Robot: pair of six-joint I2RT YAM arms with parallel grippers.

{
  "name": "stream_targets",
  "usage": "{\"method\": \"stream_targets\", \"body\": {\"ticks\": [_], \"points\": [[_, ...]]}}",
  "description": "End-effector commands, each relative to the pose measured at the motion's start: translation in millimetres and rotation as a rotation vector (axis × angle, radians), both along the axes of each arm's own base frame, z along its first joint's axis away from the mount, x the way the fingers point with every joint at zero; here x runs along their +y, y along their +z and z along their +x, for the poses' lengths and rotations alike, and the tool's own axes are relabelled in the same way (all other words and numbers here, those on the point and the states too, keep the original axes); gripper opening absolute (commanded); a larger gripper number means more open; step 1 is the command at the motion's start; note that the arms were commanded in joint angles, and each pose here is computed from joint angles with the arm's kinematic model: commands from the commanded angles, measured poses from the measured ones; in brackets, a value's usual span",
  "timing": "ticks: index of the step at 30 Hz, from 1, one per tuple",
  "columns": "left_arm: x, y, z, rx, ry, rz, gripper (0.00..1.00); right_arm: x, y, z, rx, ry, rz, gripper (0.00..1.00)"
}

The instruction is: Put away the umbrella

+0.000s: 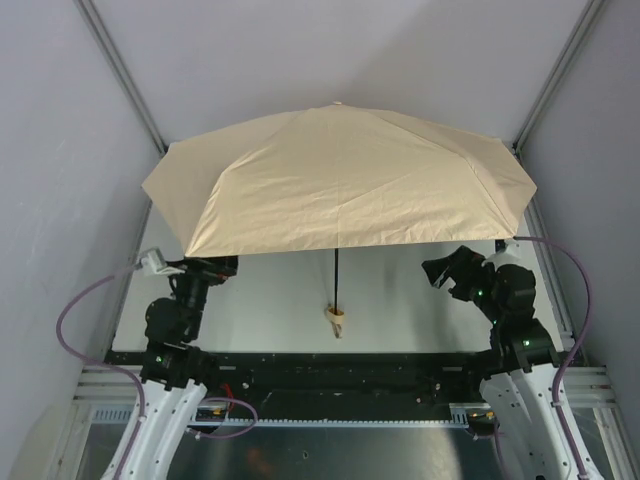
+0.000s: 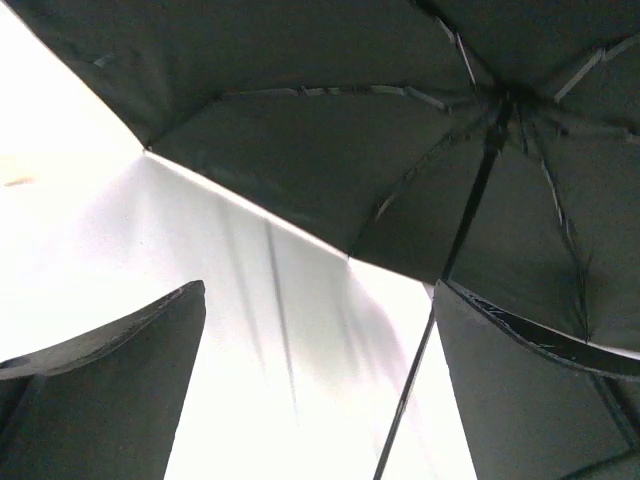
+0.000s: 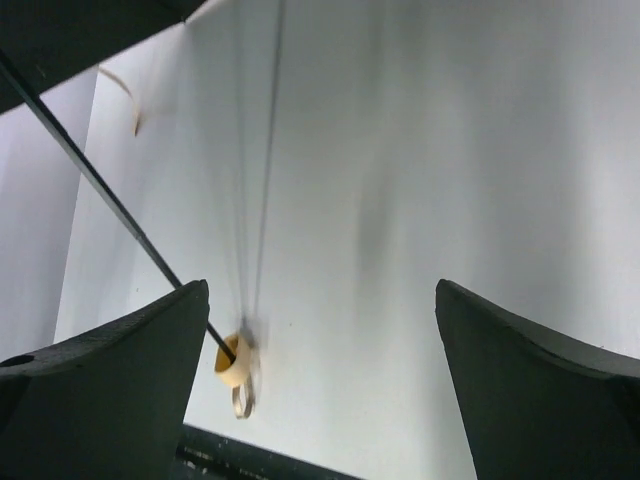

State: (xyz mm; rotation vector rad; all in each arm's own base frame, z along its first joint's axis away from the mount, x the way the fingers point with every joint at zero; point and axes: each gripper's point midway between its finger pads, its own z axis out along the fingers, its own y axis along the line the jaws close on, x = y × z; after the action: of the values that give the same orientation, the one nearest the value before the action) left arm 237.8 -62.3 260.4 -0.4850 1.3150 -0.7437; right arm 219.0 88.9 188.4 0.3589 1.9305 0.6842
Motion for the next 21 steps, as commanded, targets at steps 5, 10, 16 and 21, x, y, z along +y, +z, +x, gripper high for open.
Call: {"method": "stream_targets", "body": {"ticks": [5,10,16,21], "points": [[-83.5,8.7,-6.7,0.031,-0.464,0.247,0.99,31.9,25.0,-6.8,-0.045,0.205,0.054,0.99],[-140.7,-4.8,-18.6,-0.008,-0.654,0.242,1.00,55.9,30.3,-6.6,-0.090,0.363,0.167,0.99],[-206.7,-25.0,-13.8,0.026,-0.758,0.260,0.99,79.8,33.1,-15.4,-0.136,0.527,0.158,0.99],[-253.6,-36.5,1.8,0.047,-0.824,0.304,0.99,104.7,36.6,-32.0,-0.173,0.625,0.134,0.99]]}}
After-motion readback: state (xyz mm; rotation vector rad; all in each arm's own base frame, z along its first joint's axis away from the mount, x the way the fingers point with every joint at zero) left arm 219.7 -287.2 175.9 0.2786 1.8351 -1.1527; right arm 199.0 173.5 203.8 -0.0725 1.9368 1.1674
